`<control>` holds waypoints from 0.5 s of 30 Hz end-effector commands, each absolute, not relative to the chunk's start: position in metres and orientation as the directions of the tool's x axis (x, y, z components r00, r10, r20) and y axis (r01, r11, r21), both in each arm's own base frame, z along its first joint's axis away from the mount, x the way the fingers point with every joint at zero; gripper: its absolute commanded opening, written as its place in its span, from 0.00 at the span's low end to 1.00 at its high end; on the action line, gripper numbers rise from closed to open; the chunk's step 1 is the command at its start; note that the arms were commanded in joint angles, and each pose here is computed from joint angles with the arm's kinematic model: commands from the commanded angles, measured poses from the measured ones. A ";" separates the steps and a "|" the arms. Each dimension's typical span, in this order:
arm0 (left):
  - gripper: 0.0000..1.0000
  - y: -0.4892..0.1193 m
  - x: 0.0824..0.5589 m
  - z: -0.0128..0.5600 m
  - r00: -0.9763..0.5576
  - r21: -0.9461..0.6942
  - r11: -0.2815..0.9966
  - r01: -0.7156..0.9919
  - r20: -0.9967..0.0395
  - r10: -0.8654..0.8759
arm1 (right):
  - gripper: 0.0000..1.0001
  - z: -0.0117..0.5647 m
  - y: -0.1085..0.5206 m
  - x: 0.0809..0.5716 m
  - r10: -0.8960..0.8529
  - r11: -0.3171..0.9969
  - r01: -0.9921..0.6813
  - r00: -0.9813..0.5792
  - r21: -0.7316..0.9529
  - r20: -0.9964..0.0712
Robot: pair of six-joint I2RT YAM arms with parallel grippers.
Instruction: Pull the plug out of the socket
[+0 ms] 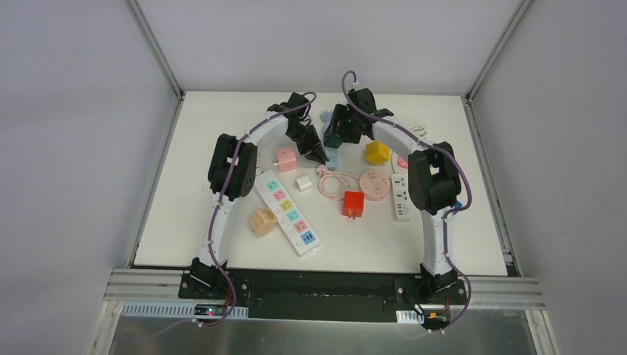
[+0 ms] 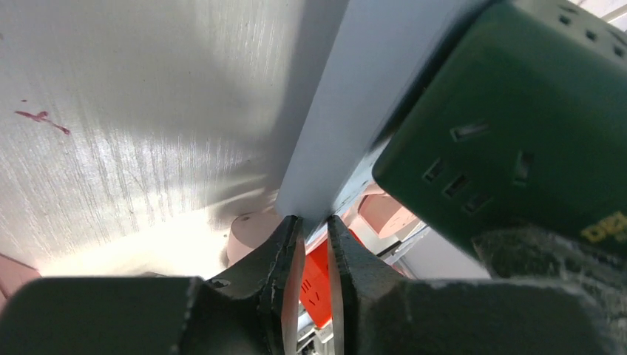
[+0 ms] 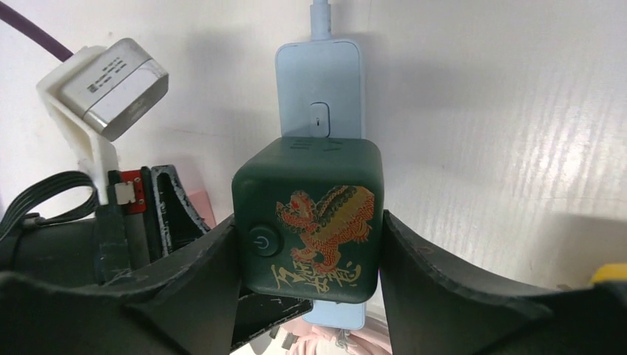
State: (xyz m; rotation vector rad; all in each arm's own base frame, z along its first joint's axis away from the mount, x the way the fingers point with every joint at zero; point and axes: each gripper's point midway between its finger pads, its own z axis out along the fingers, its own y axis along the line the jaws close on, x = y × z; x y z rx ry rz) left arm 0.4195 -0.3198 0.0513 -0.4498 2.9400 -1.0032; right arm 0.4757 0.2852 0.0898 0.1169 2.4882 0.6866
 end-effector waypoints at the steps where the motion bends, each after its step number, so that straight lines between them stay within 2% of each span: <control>1: 0.20 -0.327 0.429 0.012 -0.949 -0.557 0.777 -0.293 0.069 -0.308 | 0.00 0.169 0.331 0.459 0.208 0.826 -0.158 -0.806 0.541 -0.554; 2: 0.22 -0.328 0.431 0.012 -0.946 -0.563 0.771 -0.299 0.070 -0.316 | 0.00 0.169 0.330 0.460 0.215 0.832 -0.147 -0.803 0.535 -0.556; 4: 0.24 -0.331 0.437 0.015 -0.942 -0.577 0.758 -0.304 0.061 -0.330 | 0.24 0.169 0.331 0.461 0.222 0.835 -0.138 -0.801 0.533 -0.556; 6: 0.24 -0.334 0.443 0.017 -0.942 -0.592 0.751 -0.294 0.044 -0.334 | 0.36 0.165 0.330 0.461 0.218 0.845 -0.131 -0.801 0.519 -0.557; 11: 0.19 -0.333 0.441 0.016 -0.945 -0.598 0.751 -0.282 0.039 -0.324 | 0.42 0.142 0.315 0.465 0.194 0.904 -0.063 -0.821 0.423 -0.538; 15: 0.17 -0.332 0.438 0.012 -0.945 -0.595 0.750 -0.288 0.048 -0.325 | 0.44 0.134 0.304 0.471 0.165 0.940 -0.048 -0.801 0.337 -0.575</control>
